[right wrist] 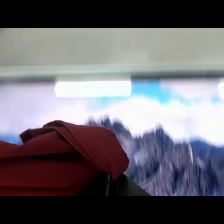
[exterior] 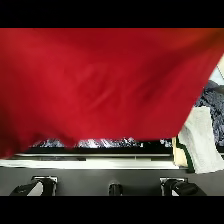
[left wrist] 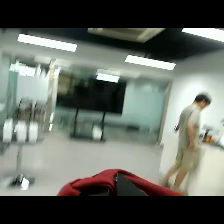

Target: Fold the shirts.

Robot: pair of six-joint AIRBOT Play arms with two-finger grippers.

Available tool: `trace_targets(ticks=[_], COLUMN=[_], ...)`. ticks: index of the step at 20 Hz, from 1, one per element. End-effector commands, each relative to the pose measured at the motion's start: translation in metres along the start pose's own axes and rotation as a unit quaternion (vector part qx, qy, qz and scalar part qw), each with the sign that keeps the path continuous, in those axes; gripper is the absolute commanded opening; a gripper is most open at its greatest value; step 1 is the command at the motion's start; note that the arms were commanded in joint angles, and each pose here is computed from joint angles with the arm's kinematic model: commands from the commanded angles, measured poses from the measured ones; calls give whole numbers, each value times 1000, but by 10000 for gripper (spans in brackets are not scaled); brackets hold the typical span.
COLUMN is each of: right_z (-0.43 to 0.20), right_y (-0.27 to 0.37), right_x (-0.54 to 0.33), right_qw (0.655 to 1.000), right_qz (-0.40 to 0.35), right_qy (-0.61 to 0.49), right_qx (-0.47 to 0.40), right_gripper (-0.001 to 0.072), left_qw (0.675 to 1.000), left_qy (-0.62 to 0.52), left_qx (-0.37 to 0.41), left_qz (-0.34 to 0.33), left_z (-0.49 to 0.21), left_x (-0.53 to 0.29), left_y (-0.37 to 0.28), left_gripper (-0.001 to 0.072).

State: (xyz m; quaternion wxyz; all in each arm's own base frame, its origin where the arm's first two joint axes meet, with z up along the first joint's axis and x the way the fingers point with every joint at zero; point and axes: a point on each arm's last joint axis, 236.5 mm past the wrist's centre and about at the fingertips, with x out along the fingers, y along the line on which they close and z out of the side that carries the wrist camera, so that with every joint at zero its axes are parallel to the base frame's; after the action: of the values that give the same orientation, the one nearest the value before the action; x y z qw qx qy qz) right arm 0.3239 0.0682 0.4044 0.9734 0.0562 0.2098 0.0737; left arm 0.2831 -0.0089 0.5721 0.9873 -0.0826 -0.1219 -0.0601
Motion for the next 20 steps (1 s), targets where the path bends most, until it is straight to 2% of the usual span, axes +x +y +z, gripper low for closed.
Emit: trace_targets(ticks=[1,5,9,12,16,17,18,19,20], right_z=[-96,-194,-265,-293,-291,-286,-276,-262,-245], right_y=[-13,-16,-17,-2,9,9,4,-7,-23], right_x=[87,238,338,362,378,377,373,365,353], right_qw=[976,952,940,919,921,923,926,928,934], right_qz=[-42,-53,-78,-79,-55,-53,-52,-53,-50], right_qy=[214,302,316,327,308,302,294,286,279], right_qx=[-9,7,98,205,230,232,233,232,217], right_gripper=[43,44,45,45,47,152,407,520,520], left_qw=[986,930,867,832,793,786,780,773,762], left_qy=[159,346,466,517,577,587,596,604,617], left_qx=[-17,-82,-135,-173,-185,-184,-184,-185,-189], left_qz=[48,90,110,100,70,62,56,52,50], left_z=[-139,-341,-481,-533,-573,-576,-575,-571,-563], left_x=[55,89,89,81,66,62,58,54,46], left_y=[62,127,159,151,119,111,106,105,109], left_gripper=[24,25,25,26,26,37,179,403,546])
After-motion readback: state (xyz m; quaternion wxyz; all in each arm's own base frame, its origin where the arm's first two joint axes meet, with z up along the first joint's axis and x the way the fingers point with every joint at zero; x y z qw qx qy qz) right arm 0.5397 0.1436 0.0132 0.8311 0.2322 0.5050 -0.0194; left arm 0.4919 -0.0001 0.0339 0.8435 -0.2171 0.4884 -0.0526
